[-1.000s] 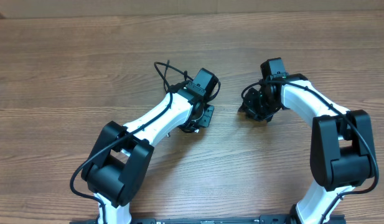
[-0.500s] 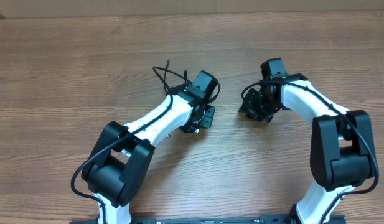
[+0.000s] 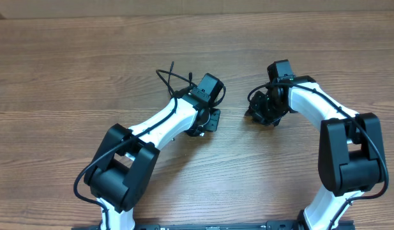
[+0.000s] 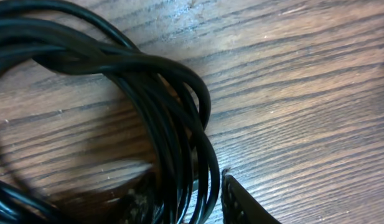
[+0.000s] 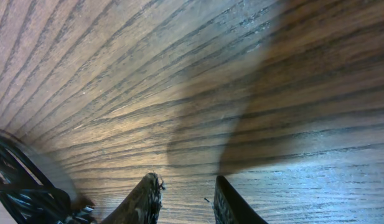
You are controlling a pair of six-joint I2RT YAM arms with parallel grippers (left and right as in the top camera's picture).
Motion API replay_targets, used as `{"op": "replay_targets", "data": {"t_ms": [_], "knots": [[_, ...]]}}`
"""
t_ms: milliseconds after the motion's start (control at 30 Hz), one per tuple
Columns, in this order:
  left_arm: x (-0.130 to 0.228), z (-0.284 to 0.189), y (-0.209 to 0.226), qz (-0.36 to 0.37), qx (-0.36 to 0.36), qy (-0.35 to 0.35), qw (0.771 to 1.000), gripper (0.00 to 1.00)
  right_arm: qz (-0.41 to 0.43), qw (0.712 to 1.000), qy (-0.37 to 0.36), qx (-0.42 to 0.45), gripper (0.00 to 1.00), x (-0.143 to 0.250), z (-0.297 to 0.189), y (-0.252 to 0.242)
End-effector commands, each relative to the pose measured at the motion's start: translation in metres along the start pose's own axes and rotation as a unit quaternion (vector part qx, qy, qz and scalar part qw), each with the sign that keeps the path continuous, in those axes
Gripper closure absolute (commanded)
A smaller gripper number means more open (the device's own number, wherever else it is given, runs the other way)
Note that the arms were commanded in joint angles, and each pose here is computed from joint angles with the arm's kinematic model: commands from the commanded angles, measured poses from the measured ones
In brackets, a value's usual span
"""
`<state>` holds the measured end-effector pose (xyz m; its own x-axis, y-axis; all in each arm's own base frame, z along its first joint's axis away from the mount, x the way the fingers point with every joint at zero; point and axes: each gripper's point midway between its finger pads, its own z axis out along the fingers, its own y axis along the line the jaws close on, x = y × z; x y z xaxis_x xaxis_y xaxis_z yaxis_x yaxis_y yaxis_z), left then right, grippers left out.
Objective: Untangle cables
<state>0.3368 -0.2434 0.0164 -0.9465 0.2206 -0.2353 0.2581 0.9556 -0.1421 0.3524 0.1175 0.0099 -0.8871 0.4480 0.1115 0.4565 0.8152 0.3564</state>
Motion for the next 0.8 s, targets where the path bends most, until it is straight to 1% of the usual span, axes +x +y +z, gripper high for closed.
{"op": "replay_targets", "data": {"t_ms": [0,133,367,433,467,533,567,767], "knots": [[0.007,0.008,-0.001,0.001,-0.006,0.01,1.0,0.66,-0.003,1.0,-0.004,0.003,0.73,-0.001,-0.001,-0.002],[0.007,0.009,-0.001,0.001,-0.006,0.01,1.0,0.69,-0.004,1.0,-0.004,0.003,0.73,-0.001,-0.001,-0.002],[0.011,0.017,-0.001,0.006,-0.008,0.019,1.0,0.67,-0.003,1.0,-0.003,0.004,0.73,-0.001,-0.001,-0.002],[0.011,0.017,-0.001,0.005,-0.008,0.019,1.0,0.71,-0.003,1.0,-0.002,0.004,0.73,0.0,-0.001,-0.002],[0.011,0.017,-0.001,0.005,-0.008,0.019,1.0,0.78,-0.003,1.0,-0.002,0.004,0.73,0.0,-0.001,-0.002],[0.01,0.016,-0.002,0.005,-0.007,0.018,1.0,0.87,-0.003,1.0,-0.002,0.004,0.73,0.0,-0.001,-0.002],[0.009,0.014,-0.002,0.004,-0.007,0.018,1.0,0.96,-0.003,1.0,-0.002,0.005,0.73,0.0,-0.001,-0.002],[-0.002,-0.002,0.002,0.001,-0.012,0.021,1.0,0.96,-0.003,1.0,0.001,0.003,0.73,0.001,-0.001,-0.002]]}}
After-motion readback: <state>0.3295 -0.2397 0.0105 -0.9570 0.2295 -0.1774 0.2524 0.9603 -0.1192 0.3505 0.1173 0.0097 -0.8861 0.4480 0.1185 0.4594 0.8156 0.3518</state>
